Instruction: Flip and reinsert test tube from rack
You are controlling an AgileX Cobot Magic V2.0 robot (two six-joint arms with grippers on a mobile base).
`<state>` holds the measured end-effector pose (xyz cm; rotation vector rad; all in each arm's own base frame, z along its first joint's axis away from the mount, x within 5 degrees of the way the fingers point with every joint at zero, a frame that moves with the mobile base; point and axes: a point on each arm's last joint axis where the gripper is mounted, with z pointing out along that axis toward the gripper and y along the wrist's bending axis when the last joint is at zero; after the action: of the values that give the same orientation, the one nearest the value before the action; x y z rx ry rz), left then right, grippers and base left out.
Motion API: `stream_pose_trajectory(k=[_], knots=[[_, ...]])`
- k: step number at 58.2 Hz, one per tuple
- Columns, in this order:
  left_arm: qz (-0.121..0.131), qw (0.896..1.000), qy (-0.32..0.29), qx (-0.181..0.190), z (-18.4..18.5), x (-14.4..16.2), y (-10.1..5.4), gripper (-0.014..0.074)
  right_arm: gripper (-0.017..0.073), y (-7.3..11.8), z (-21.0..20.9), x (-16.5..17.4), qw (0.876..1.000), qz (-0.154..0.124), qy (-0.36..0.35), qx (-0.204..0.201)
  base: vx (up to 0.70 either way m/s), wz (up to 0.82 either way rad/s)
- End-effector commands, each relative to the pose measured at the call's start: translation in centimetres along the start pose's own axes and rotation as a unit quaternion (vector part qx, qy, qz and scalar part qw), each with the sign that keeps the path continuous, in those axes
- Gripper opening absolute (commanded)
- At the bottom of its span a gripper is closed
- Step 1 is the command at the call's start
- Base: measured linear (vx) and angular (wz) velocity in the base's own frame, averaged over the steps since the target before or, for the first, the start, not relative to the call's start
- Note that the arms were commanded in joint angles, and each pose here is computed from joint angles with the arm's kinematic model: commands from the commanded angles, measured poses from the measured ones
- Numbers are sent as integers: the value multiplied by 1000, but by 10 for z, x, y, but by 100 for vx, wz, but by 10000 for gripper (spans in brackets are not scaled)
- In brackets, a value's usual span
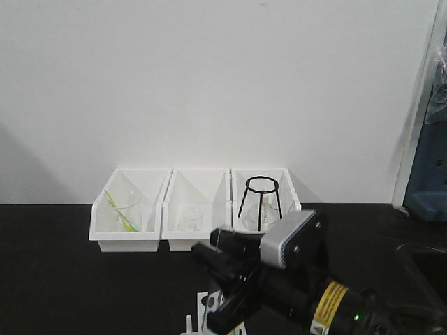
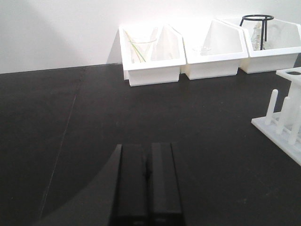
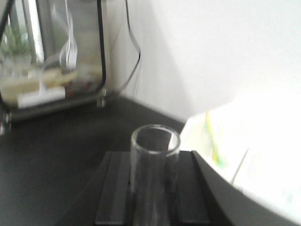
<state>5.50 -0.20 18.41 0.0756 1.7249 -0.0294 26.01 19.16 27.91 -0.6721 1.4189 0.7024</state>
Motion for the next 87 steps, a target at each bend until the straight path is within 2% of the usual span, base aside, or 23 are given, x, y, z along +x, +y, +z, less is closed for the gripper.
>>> stream_pose_trajectory(k=[1, 5, 8, 11, 14, 16, 18, 19, 20, 21, 23, 27, 31, 35, 37, 41, 44, 46, 51, 55, 61, 72, 87], knots=[[-6, 999, -46, 7, -1, -9, -1, -6, -13, 4, -15, -66, 996, -4, -86, 8, 0, 0], [-6, 999, -46, 7, -1, -9, -1, -6, -13, 4, -24, -88, 996, -19, -84, 29, 0, 0], [-6, 999, -46, 7, -1, -9, -1, -6, -13, 4, -28, -97, 995, -57, -65, 45, 0, 0], [-6, 999, -46, 7, -1, -9, -1, -6, -13, 4, -32, -105, 985, -160, -36, 55, 0, 0], [-6, 999, -46, 7, -1, -9, -1, -6, -13, 2, -34, -107, 954, -294, 15, 65, 0, 0], [-6, 999, -46, 7, -1, -9, -1, -6, -13, 0, -36, -106, 911, -405, 50, 63, 0, 0], [-6, 999, -46, 7, -1, -9, -1, -6, -13, -2, -38, -102, 852, -513, 87, 55, 0, 0], [-6, 999, -46, 7, -1, -9, -1, -6, -13, -4, -38, -99, 811, -572, 109, 50, 0, 0], [-6, 999, -46, 7, -1, -9, -1, -6, -13, -5, -39, -97, 784, -607, 122, 45, 0, 0], [-6, 999, -46, 7, -1, -9, -1, -6, -11, -8, -40, -95, 735, -662, 143, 38, 0, 0], [-6, 999, -46, 7, -1, -9, -1, -6, -10, -12, -41, -93, 690, -702, 172, 37, 0, 0], [-6, 999, -46, 7, -1, -9, -1, -6, -10, -16, -42, -91, 663, -722, 196, 39, 0, 0], [-6, 999, -46, 7, -1, -9, -1, -6, -7, -17, -43, -91, 681, -703, 199, 47, 0, 0], [-6, 999, -46, 7, -1, -9, -1, -6, -6, -17, -43, -93, 741, -641, 190, 65, 0, 0], [-6, 999, -46, 7, -1, -9, -1, -6, -6, -16, -42, -96, 796, -573, 178, 83, 0, 0], [-6, 999, -46, 7, -1, -9, -1, -6, -5, -16, -41, -103, 908, -376, 138, 121, 0, 0], [-6, 999, -46, 7, -1, -9, -1, -6, -3, -17, -41, -107, 960, -220, 102, 141, 0, 0], [-6, 999, -46, 7, -1, -9, -1, -6, -3, -18, -41, -109, 977, -138, 73, 145, 0, 0], [-6, 999, -46, 7, -1, -9, -1, -6, -3, -22, -38, -105, 993, -25, 10, 118, 0, 0], [-6, 999, -46, 7, -1, -9, -1, -6, -3, -23, -38, -92, 996, 2, -17, 87, 0, 0], [-6, 999, -46, 7, -1, -9, -1, -6, -3, -17, -39, -68, 998, 1, -44, 33, 0, 0], [-6, 999, -46, 7, -1, -9, -1, -6, -3, -7, -35, -26, 995, -65, -58, -38, 0, 0], [-6, 999, -46, 7, -1, -9, -1, -6, -3, -8, -21, 1, 993, -64, -62, -75, 0, 0]])
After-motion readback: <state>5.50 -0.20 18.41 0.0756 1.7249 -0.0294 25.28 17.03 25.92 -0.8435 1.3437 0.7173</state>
